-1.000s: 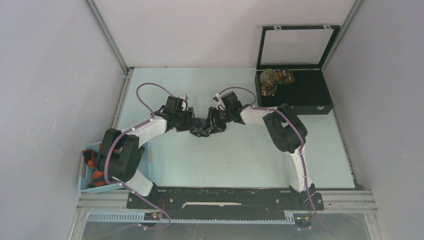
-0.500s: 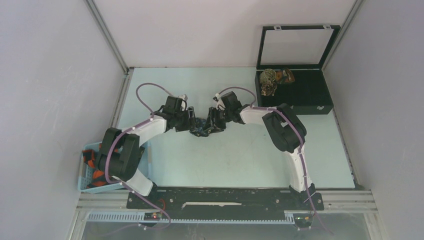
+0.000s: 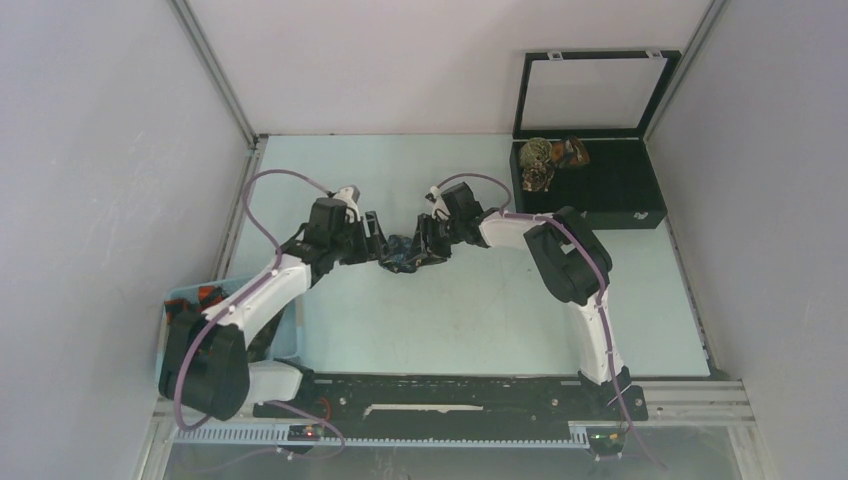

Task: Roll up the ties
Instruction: Pick up the tie at the center of the board.

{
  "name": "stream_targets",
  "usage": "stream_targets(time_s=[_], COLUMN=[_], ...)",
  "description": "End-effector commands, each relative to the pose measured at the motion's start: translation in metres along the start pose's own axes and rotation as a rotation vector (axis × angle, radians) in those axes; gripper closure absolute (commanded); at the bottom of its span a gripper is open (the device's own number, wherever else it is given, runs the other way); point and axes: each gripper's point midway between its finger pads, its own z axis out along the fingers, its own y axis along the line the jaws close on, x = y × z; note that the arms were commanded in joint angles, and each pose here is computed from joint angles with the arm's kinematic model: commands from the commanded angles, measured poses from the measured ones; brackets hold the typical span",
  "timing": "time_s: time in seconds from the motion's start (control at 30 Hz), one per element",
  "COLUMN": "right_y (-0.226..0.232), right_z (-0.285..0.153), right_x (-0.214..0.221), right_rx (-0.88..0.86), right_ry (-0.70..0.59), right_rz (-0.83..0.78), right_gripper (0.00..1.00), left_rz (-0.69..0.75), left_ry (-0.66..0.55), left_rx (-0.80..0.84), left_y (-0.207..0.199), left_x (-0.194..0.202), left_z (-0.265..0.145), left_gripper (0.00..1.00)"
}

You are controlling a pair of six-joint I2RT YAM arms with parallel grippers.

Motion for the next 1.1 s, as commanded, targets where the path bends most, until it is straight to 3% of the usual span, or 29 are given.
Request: stream_targets(time_s=[0.0, 0.7, 1.07], right_y=[0.019, 0.048, 0.050], right_z=[-0.013, -0.053, -0.114], right_x=[-0.010, -0.019, -0.015], right_rx=[-0.006, -0.056, -0.067], right_ry=[-0.034, -0.099, -0.189], right_rz=[-0.044, -0.078, -0.076], right_gripper=[1.00, 1.00, 1.00], left_rz=[-0.020, -0.083, -0.094], left_ry=[-0.104, -0.203, -0.209], left_rx=[-0.009, 0.044, 0.092], left_y=[0.002, 0.010, 0.005], left_x=[-0.013, 0.017, 0.020], left_z=[-0.019, -0.035, -0.029], left_gripper=[0.26, 0.25, 0.25])
